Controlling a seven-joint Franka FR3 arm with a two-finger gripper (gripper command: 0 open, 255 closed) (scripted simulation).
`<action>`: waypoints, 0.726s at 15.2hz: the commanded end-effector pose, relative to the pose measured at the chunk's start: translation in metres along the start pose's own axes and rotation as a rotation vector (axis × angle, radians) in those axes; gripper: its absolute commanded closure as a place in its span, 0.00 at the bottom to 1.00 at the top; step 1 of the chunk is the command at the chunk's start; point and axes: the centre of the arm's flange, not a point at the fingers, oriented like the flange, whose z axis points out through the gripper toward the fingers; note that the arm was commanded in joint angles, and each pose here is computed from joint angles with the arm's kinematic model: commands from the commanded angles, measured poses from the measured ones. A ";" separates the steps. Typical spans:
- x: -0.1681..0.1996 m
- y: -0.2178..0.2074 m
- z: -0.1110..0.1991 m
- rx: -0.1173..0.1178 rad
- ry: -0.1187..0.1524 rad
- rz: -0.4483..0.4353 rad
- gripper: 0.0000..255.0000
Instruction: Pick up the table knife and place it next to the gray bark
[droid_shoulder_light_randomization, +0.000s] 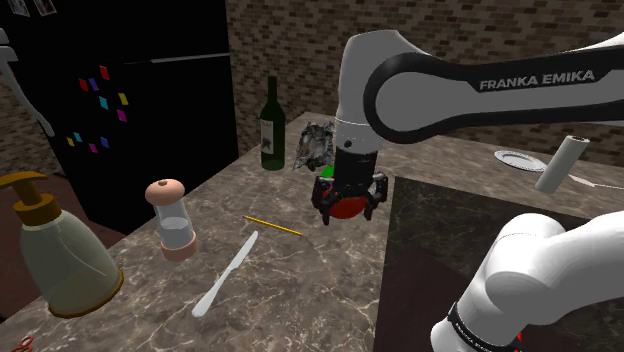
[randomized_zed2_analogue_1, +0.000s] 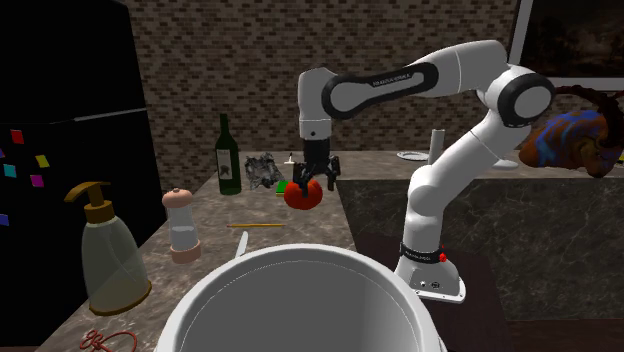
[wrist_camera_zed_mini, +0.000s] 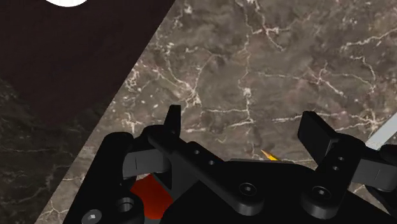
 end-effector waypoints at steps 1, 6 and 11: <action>-0.005 -0.024 0.008 0.011 0.010 0.061 0.00; -0.008 -0.084 0.030 0.034 0.035 0.202 0.00; -0.002 -0.143 0.049 0.057 0.061 0.343 0.00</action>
